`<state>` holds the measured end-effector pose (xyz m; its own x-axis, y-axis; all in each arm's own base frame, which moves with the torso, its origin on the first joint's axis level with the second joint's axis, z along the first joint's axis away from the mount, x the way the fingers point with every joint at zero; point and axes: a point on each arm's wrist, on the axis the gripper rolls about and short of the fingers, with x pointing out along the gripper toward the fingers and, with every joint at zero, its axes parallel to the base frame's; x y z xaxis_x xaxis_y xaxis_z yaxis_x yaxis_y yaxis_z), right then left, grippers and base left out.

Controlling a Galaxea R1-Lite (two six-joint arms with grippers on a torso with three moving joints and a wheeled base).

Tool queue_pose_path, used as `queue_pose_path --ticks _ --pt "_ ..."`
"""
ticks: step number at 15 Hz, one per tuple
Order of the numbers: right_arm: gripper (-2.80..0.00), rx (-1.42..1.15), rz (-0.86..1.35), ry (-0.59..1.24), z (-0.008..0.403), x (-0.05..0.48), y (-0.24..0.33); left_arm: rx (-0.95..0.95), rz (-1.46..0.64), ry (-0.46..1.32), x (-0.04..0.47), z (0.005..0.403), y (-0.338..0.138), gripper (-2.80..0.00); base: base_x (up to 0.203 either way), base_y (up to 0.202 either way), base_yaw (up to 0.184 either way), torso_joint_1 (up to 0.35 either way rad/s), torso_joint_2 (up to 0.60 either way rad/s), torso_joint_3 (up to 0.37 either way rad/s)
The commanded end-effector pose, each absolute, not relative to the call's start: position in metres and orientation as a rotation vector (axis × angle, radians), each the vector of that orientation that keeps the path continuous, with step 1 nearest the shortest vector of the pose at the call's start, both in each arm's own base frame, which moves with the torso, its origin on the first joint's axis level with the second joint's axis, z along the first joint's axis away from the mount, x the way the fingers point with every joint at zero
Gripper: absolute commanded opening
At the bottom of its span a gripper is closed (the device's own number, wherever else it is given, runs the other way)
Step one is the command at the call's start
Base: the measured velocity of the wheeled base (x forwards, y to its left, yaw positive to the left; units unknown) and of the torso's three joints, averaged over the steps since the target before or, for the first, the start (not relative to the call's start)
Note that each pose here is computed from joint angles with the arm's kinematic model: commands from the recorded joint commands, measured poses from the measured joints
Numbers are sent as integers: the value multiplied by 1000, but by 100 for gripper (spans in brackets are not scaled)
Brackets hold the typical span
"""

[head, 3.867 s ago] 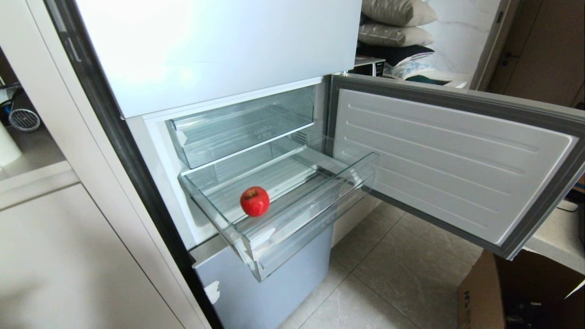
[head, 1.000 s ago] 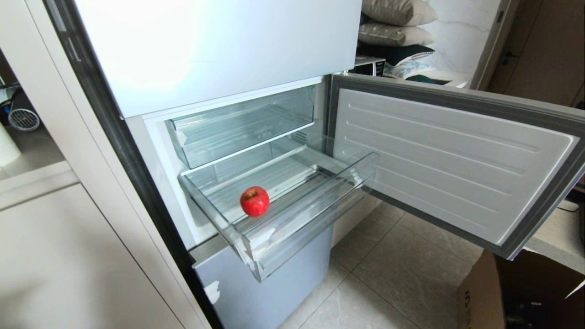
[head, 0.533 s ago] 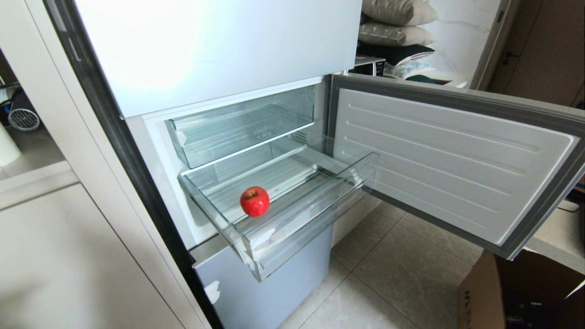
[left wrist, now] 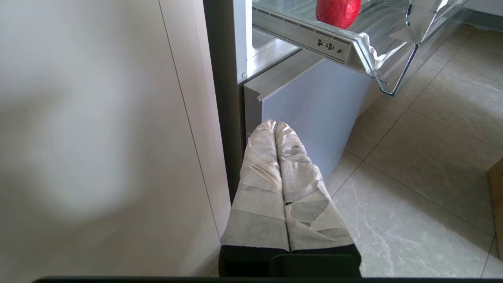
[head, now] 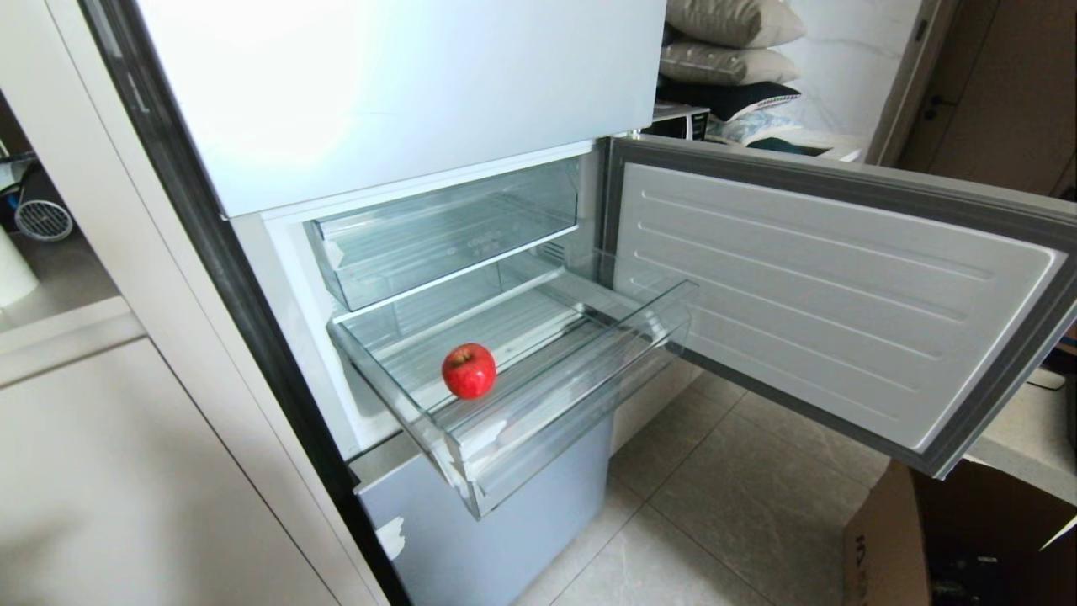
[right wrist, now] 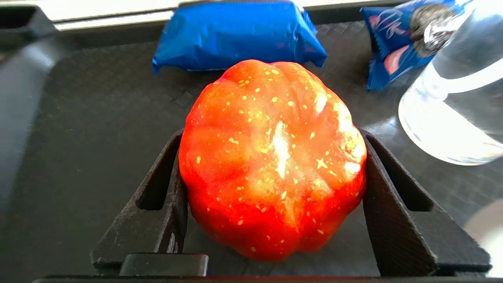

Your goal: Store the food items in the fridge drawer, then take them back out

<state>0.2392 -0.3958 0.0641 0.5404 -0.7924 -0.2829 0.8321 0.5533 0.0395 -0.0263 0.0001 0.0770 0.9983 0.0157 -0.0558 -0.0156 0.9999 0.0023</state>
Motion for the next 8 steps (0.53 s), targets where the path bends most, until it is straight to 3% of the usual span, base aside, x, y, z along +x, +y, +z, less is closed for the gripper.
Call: queue_pose_path --ticks 1,8 --pt "-280 162 -970 216 82 236 -390 2 17 58 -26 77 0 -280 0 0 0 0 0 0" --pt "-280 146 -940 204 111 230 -358 2 17 58 -26 77 0 -280 0 0 0 0 0 0"
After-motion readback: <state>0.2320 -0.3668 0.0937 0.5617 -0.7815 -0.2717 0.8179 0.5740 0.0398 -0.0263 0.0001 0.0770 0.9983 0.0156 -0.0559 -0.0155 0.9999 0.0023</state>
